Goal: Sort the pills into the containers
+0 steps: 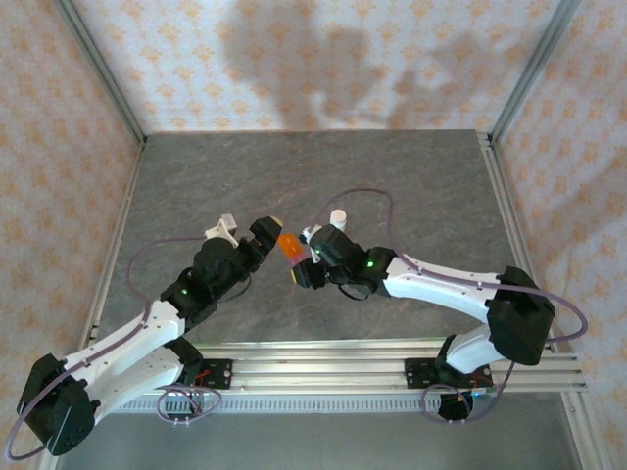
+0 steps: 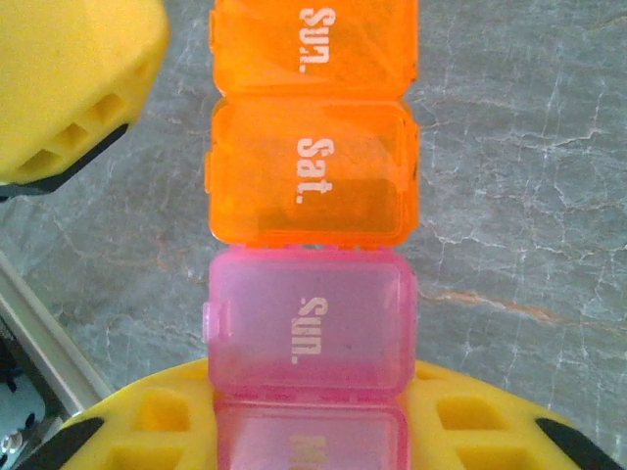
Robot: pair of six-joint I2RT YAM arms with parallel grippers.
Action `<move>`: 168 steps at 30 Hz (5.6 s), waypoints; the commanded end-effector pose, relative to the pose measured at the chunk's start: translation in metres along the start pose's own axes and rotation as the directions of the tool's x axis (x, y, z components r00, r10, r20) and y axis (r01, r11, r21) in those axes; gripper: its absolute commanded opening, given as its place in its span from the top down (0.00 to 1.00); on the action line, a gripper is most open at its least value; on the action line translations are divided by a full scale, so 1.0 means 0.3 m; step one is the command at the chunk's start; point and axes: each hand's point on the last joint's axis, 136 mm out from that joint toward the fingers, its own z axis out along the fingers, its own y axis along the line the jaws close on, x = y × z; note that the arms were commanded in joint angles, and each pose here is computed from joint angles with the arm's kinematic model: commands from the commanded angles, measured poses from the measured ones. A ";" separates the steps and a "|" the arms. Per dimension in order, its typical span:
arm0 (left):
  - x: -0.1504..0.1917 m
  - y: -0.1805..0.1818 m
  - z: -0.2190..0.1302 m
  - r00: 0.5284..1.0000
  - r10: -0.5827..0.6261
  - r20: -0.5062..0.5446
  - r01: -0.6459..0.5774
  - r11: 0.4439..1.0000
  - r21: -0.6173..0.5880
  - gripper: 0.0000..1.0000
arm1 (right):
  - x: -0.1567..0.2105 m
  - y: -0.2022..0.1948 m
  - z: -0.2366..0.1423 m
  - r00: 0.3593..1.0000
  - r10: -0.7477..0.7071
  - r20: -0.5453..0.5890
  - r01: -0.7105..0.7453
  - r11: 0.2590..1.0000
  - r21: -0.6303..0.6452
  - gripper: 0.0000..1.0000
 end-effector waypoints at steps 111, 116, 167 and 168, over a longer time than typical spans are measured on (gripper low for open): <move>0.038 -0.070 0.062 0.999 -0.031 -0.024 0.032 0.997 0.066 0.00 | -0.018 0.007 0.074 0.999 0.041 -0.003 -0.041 0.999 0.003 0.72; 0.033 -0.067 0.062 1.000 -0.027 -0.016 0.028 0.998 0.061 0.00 | -0.001 0.002 0.074 0.999 0.045 -0.011 -0.045 0.999 0.001 0.73; 0.036 -0.056 0.082 1.000 -0.001 -0.017 0.002 1.000 0.023 0.00 | -0.034 0.016 0.062 0.999 0.039 0.018 -0.038 0.999 -0.009 0.73; 0.038 -0.058 0.084 1.000 -0.002 -0.018 0.003 1.000 0.025 0.00 | -0.034 0.017 0.063 0.999 0.040 0.017 -0.040 0.999 -0.011 0.73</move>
